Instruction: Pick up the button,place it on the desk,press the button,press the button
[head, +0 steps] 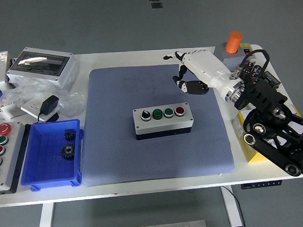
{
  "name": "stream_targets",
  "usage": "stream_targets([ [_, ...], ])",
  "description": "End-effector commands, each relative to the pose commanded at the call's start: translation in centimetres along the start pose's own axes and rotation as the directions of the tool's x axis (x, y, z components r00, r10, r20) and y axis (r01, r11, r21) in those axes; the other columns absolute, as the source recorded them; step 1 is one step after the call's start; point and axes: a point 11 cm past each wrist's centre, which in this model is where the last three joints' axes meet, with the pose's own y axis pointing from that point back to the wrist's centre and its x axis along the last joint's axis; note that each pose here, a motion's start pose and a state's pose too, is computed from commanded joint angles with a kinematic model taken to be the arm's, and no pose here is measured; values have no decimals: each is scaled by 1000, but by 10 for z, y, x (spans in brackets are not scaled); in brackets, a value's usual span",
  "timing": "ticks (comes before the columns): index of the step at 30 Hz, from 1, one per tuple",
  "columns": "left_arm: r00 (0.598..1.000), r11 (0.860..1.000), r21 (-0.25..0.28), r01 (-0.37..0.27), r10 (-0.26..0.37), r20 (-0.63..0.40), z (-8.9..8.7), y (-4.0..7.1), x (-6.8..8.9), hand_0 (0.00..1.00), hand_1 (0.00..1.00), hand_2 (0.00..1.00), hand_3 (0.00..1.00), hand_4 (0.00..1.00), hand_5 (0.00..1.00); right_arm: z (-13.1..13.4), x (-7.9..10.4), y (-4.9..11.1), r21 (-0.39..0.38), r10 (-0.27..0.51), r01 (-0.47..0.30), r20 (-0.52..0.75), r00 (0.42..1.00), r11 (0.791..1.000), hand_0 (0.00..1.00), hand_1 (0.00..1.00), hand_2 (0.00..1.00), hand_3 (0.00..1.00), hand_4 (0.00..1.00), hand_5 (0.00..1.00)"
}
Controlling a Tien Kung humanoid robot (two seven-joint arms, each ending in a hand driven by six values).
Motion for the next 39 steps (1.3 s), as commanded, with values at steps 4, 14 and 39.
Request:
stream_targets([
  [4, 1000, 1000, 0, -2, 2, 3, 1, 0, 1, 629, 634, 566, 663, 619, 132, -6, -11, 6, 8, 56, -60, 236, 970, 998, 998, 998, 998, 998, 998, 401],
  [14, 1000, 1000, 19, -2, 2, 0, -6, 0, -1, 629, 634, 566, 663, 620, 132, 20, -21, 41, -81, 149, -128, 666, 731, 989, 998, 998, 998, 998, 998, 427],
  [39, 999, 999, -15, 31, -30, 29, 4, 0, -10, 630, 635, 566, 661, 620, 144, 101, 15, 109, -397, 479, -292, 821, 312, 870, 688, 664, 666, 660, 869, 531],
])
